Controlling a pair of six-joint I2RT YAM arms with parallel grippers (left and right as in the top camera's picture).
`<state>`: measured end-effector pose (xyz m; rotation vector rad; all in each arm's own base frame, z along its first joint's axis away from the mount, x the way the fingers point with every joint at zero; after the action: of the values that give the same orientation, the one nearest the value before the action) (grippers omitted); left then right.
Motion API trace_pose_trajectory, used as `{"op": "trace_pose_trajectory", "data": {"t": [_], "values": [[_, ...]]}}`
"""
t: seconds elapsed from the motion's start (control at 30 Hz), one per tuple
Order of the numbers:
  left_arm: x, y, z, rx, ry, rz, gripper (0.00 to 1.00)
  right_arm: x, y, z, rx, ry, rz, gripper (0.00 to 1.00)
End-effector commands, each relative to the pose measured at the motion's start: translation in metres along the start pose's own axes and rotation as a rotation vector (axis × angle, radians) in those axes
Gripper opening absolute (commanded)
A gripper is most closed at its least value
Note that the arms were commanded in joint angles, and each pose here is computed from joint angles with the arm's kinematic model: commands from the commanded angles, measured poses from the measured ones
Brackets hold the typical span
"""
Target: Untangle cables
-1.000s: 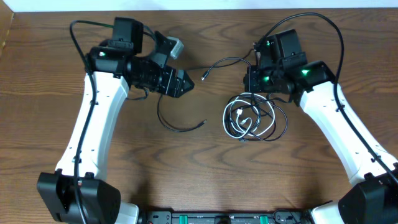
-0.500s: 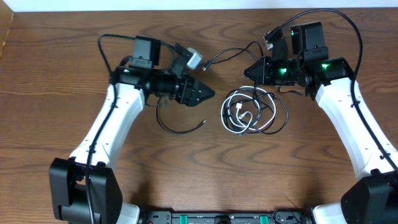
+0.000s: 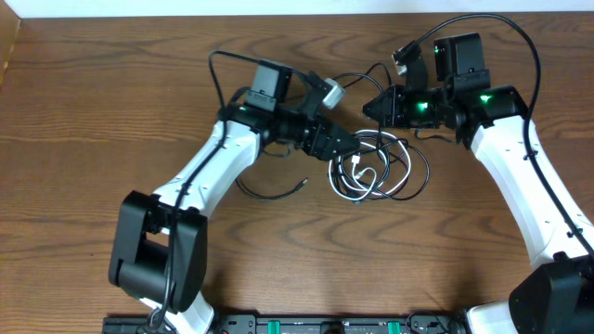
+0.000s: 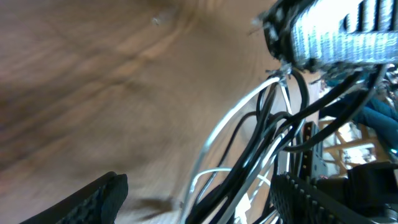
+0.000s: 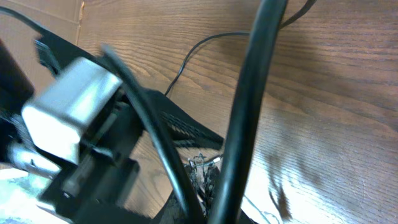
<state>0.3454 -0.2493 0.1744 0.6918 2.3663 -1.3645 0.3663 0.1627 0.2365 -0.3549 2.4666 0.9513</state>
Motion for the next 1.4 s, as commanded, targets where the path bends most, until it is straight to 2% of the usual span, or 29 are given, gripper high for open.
{"op": "trace_pose_trajectory", "data": {"t": [0.0,0.1,0.17,0.23,0.27,0.3,0.33,0.4,0.47,0.63,0.7,0.77,0.83,0.97,1.03,1.17,1.37], "values": [[0.008,-0.004,0.014,0.052,0.039,-0.034,0.78,0.0,0.005,0.0,-0.03,0.004,-0.021,0.01],[0.013,-0.002,0.02,0.058,0.059,-0.049,0.77,0.0,0.004,0.0,-0.029,0.002,-0.022,0.01],[0.016,-0.004,0.023,0.079,0.071,-0.056,0.73,0.0,0.004,0.0,-0.028,0.002,-0.021,0.01],[0.017,-0.008,0.025,0.107,0.082,-0.057,0.55,-0.001,0.004,0.0,-0.029,-0.002,-0.024,0.01],[0.019,-0.01,0.027,0.109,0.089,-0.055,0.33,-0.002,0.004,0.0,-0.029,-0.007,-0.027,0.01],[0.019,-0.01,0.028,0.109,0.091,-0.055,0.24,-0.003,0.004,0.0,-0.029,-0.011,-0.03,0.01],[0.02,-0.01,0.028,0.105,0.092,-0.056,0.07,-0.004,0.003,-0.001,-0.022,-0.019,-0.033,0.01],[0.02,-0.005,0.026,0.084,0.09,-0.07,0.07,-0.007,-0.005,-0.002,0.019,-0.031,-0.019,0.01],[0.018,0.007,0.019,0.033,0.075,-0.146,0.07,-0.009,-0.022,-0.007,0.115,-0.047,0.014,0.02],[0.018,0.04,-0.024,-0.238,0.023,-0.268,0.07,-0.003,-0.083,-0.03,0.492,-0.063,0.115,0.18],[0.016,0.037,-0.046,-0.349,-0.007,-0.262,0.07,0.003,-0.095,-0.034,0.578,-0.039,0.13,0.19],[0.008,0.016,-0.072,-0.427,-0.06,-0.205,0.07,0.009,-0.101,-0.03,0.597,-0.007,0.141,0.24],[0.001,-0.011,-0.089,-0.413,-0.121,-0.149,0.07,0.01,-0.098,-0.022,0.545,0.014,0.121,0.28],[-0.006,-0.048,-0.116,-0.4,-0.212,-0.064,0.07,0.001,-0.065,-0.001,0.267,0.018,-0.029,0.5],[-0.006,-0.057,-0.122,-0.397,-0.229,-0.052,0.07,-0.008,-0.047,0.003,0.135,-0.018,-0.068,0.55],[-0.001,-0.049,-0.123,-0.449,-0.217,-0.085,0.07,-0.019,-0.023,0.004,-0.04,-0.067,-0.116,0.57],[0.005,-0.044,-0.123,-0.474,-0.195,-0.108,0.07,-0.018,-0.018,0.004,-0.082,-0.06,-0.05,0.59]]}}
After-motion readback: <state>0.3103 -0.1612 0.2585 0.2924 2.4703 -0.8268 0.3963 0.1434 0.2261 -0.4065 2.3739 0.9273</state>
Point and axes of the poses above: each gripper's point midway between its finger pads, its own z axis out along the fingers, its own y axis along the line the jaws close on, x = y × z, the point moved 4 cm from there along -z, back along the fingers, and after that the axes turned 10 degrees about -z, right-handed, at the moved point
